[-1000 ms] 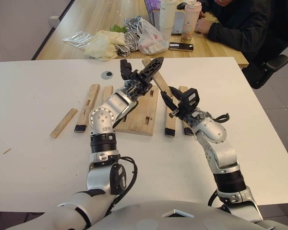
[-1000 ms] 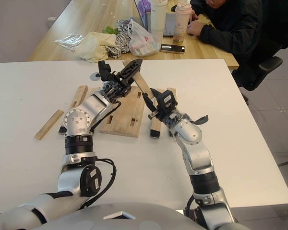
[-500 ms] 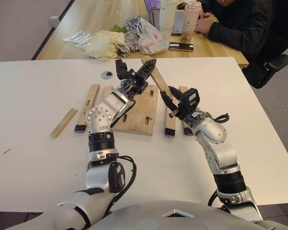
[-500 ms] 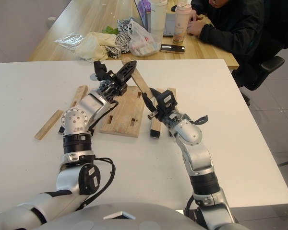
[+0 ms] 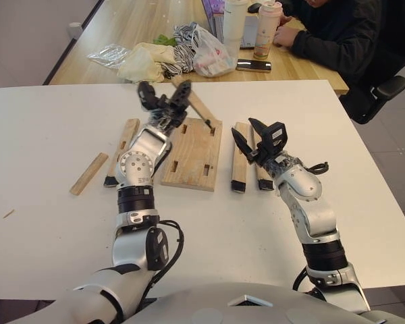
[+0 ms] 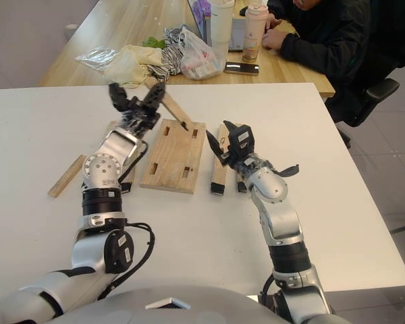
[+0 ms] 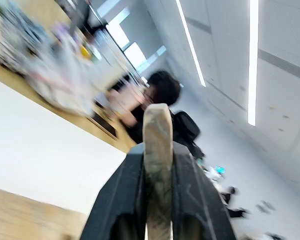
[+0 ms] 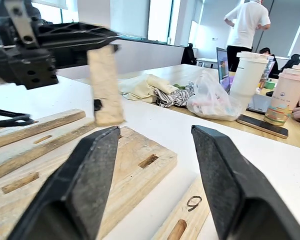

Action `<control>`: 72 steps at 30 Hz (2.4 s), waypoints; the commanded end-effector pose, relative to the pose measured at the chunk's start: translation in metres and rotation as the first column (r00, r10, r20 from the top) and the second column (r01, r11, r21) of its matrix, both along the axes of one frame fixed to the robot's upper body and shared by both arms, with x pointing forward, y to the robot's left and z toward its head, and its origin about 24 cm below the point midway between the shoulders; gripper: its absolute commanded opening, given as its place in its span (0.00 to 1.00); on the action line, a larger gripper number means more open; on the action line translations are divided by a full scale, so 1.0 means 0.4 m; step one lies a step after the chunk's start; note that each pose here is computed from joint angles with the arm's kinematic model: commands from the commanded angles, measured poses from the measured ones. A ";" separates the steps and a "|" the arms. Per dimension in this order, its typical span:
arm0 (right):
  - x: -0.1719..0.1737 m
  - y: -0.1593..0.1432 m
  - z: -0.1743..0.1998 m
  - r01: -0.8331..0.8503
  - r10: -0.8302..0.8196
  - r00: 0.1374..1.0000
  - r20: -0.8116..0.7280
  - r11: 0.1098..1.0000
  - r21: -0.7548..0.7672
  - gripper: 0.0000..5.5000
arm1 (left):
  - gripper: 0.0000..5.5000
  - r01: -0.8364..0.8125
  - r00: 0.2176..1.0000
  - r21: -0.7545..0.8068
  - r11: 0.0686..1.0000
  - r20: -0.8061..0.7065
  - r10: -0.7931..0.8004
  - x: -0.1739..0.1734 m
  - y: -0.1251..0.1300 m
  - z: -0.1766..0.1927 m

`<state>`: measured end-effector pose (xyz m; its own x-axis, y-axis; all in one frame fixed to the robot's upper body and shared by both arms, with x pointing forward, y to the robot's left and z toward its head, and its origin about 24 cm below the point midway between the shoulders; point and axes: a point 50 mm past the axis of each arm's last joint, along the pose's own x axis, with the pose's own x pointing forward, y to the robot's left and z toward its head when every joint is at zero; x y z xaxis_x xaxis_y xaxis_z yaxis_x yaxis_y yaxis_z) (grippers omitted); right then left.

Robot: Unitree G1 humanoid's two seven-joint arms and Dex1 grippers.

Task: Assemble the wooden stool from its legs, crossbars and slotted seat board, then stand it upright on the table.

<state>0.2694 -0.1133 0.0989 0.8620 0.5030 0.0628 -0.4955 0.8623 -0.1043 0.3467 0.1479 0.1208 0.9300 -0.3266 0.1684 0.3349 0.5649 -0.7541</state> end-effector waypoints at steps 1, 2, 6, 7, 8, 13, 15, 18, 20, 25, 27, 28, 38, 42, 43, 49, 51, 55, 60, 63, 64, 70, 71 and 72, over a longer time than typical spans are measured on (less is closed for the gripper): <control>-0.001 -0.002 -0.014 0.019 -0.019 0.999 -0.027 1.000 -0.012 0.47 | 0.07 -0.209 0.978 0.130 0.969 0.032 0.207 -0.027 0.084 -0.038; -0.003 -0.002 -0.016 0.022 -0.022 0.999 -0.030 1.000 -0.013 0.47 | 0.07 -0.252 0.968 0.150 0.956 0.041 0.249 -0.038 0.101 -0.047; -0.008 -0.003 -0.021 0.024 -0.024 0.999 -0.039 1.000 -0.014 0.47 | 0.07 -0.411 0.911 0.280 0.868 0.105 0.398 -0.076 0.161 -0.085; -0.009 -0.003 -0.022 0.021 -0.022 0.999 -0.042 1.000 -0.016 0.47 | 0.07 -0.429 0.903 0.295 0.854 0.112 0.415 -0.078 0.168 -0.091; -0.009 -0.002 -0.024 0.017 -0.018 0.999 -0.044 1.000 -0.019 0.47 | 0.07 -0.445 0.895 0.312 0.840 0.116 0.431 -0.078 0.173 -0.097; -0.006 0.002 -0.024 0.001 -0.002 0.999 -0.046 1.000 -0.029 0.47 | 0.07 -0.482 0.869 0.369 0.795 0.086 0.487 -0.079 0.202 -0.135; -0.006 0.003 -0.024 0.001 -0.002 0.999 -0.047 0.999 -0.032 0.47 | 0.07 -0.477 0.869 0.385 0.790 0.070 0.490 -0.081 0.203 -0.151; -0.006 0.007 -0.025 -0.001 -0.001 0.999 -0.048 1.000 -0.030 0.47 | 0.07 -0.481 0.862 0.409 0.775 0.061 0.503 -0.086 0.208 -0.171; -0.007 0.011 -0.026 -0.002 0.001 0.999 -0.049 1.000 -0.027 0.47 | 0.07 -0.481 0.860 0.421 0.769 0.057 0.506 -0.086 0.206 -0.182; -0.008 0.012 -0.026 -0.005 0.003 0.999 -0.050 1.000 -0.029 0.47 | 0.07 -0.475 0.862 0.478 0.739 0.082 0.500 -0.088 0.193 -0.198; -0.007 0.013 -0.026 -0.007 0.006 0.999 -0.050 1.000 -0.029 0.47 | 0.07 -0.453 0.879 0.536 0.713 0.136 0.456 -0.096 0.172 -0.204; -0.008 0.014 -0.026 -0.008 0.007 0.999 -0.050 1.000 -0.029 0.47 | 0.07 -0.434 0.893 0.578 0.692 0.173 0.416 -0.102 0.160 -0.209; -0.009 0.018 -0.026 -0.013 0.011 0.999 -0.050 0.999 -0.032 0.47 | 0.07 -0.258 0.953 0.778 0.573 0.106 0.285 -0.192 0.184 -0.358; -0.008 0.019 -0.026 -0.015 0.013 0.999 -0.051 0.999 -0.033 0.47 | 0.07 -0.249 0.954 0.775 0.580 0.093 0.285 -0.203 0.189 -0.372; -0.008 0.019 -0.026 -0.015 0.013 0.999 -0.051 0.999 -0.034 0.47 | 0.07 -0.260 0.952 0.771 0.582 0.104 0.288 -0.199 0.188 -0.367; -0.015 0.016 -0.028 -0.005 0.004 0.999 -0.052 0.999 -0.035 0.47 | 0.16 -0.294 0.948 0.763 0.576 0.156 0.278 -0.153 0.188 -0.286; -0.018 0.014 -0.030 0.003 -0.005 0.998 -0.055 0.999 -0.035 0.47 | 0.22 -0.236 0.962 0.781 0.579 0.104 0.252 -0.142 0.187 -0.257; -0.021 0.016 -0.034 0.011 -0.013 0.998 -0.059 0.999 -0.031 0.47 | 0.33 -0.024 0.971 0.848 0.530 -0.106 0.213 -0.160 0.181 -0.234; -0.023 0.016 -0.036 0.019 -0.021 0.998 -0.063 0.999 -0.031 0.47 | 0.47 0.101 0.905 0.835 0.540 -0.303 0.299 -0.204 0.172 -0.233; -0.026 0.014 -0.038 0.019 -0.022 0.998 -0.066 0.999 -0.035 0.47 | 0.55 0.114 0.873 0.842 0.528 -0.338 0.351 -0.219 0.176 -0.221; -0.026 0.014 -0.038 0.020 -0.022 0.997 -0.067 0.999 -0.036 0.47 | 0.56 0.110 0.864 0.846 0.522 -0.341 0.371 -0.221 0.180 -0.217; -0.027 0.015 -0.040 0.019 -0.022 0.997 -0.071 0.999 -0.038 0.47 | 0.54 0.146 0.833 0.827 0.543 -0.398 0.383 -0.229 0.182 -0.219; -0.027 0.015 -0.040 0.019 -0.022 0.997 -0.071 0.999 -0.038 0.47 | 0.53 0.152 0.832 0.821 0.550 -0.407 0.378 -0.230 0.180 -0.221; -0.027 0.015 -0.040 0.020 -0.023 0.997 -0.071 0.999 -0.038 0.47 | 0.50 0.156 0.832 0.816 0.557 -0.413 0.372 -0.231 0.178 -0.221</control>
